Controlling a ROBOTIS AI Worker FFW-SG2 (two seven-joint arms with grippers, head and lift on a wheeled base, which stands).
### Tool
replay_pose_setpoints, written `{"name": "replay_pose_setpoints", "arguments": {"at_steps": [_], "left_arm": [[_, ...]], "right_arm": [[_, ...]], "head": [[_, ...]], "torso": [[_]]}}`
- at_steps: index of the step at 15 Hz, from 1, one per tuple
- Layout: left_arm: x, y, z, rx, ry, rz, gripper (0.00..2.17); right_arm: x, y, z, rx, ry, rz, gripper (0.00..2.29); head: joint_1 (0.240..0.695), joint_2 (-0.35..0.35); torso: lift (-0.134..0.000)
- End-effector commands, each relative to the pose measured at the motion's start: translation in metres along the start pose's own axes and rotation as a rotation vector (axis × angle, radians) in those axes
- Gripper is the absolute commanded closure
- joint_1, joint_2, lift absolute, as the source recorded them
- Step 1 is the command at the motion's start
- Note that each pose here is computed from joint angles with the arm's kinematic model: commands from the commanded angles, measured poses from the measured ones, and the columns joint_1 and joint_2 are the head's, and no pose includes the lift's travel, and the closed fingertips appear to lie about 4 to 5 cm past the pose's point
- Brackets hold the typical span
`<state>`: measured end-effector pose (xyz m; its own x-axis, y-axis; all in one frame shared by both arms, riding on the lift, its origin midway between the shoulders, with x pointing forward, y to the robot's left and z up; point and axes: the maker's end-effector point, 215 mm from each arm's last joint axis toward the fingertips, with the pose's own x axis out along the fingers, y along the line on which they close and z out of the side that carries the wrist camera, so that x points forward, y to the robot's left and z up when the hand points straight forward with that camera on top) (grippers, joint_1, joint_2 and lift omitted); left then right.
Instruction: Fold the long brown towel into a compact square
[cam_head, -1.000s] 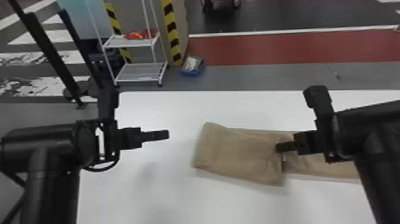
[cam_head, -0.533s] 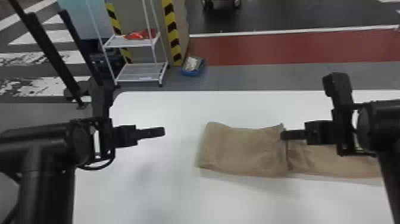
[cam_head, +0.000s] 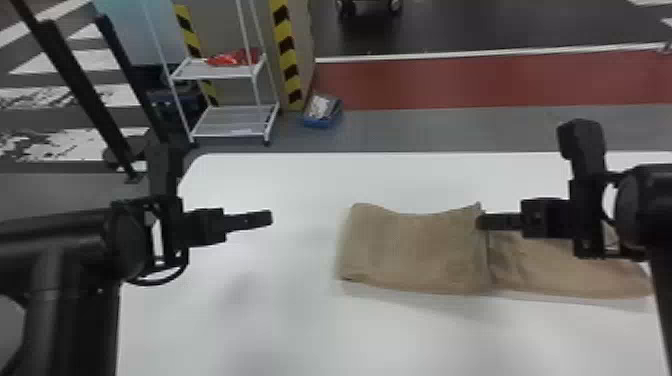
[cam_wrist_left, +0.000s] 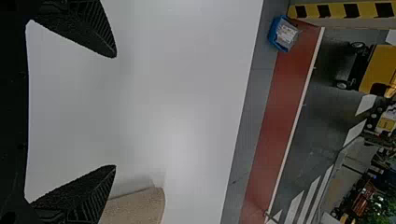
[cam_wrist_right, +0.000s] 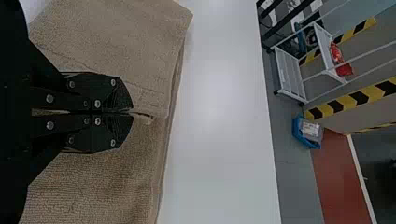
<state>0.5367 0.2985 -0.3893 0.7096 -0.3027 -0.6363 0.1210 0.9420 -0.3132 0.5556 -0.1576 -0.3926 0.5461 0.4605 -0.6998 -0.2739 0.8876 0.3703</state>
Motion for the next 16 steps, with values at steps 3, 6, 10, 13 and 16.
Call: {"name": "replay_pose_setpoints", "arguments": {"at_steps": [3,6,10,13,16], "left_arm": [[-0.001,0.000,-0.002,-0.003,0.000,-0.003,0.03],[0.000,0.000,-0.003,0.001,-0.003,-0.003,0.03],[0.002,-0.002,-0.013,0.002,0.013,-0.006,0.03],[0.001,0.000,-0.018,-0.002,0.019,-0.003,0.03],[0.002,0.000,-0.019,-0.001,0.022,-0.001,0.03]], "right_arm": [[-0.010,-0.007,0.013,0.036,-0.033,0.009,1.12],[-0.010,-0.018,0.019,0.048,-0.060,0.005,1.11],[0.013,-0.040,0.002,0.058,-0.005,-0.030,1.11],[0.016,-0.045,0.002,0.071,-0.003,-0.029,0.82],[0.019,-0.047,-0.015,0.089,0.023,-0.027,0.36]], "head": [[0.695,0.134],[0.695,0.128],[0.695,0.114],[0.695,0.104],[0.695,0.103]], "torso": [[-0.120],[-0.120],[-0.120],[-0.120],[-0.120]]}}
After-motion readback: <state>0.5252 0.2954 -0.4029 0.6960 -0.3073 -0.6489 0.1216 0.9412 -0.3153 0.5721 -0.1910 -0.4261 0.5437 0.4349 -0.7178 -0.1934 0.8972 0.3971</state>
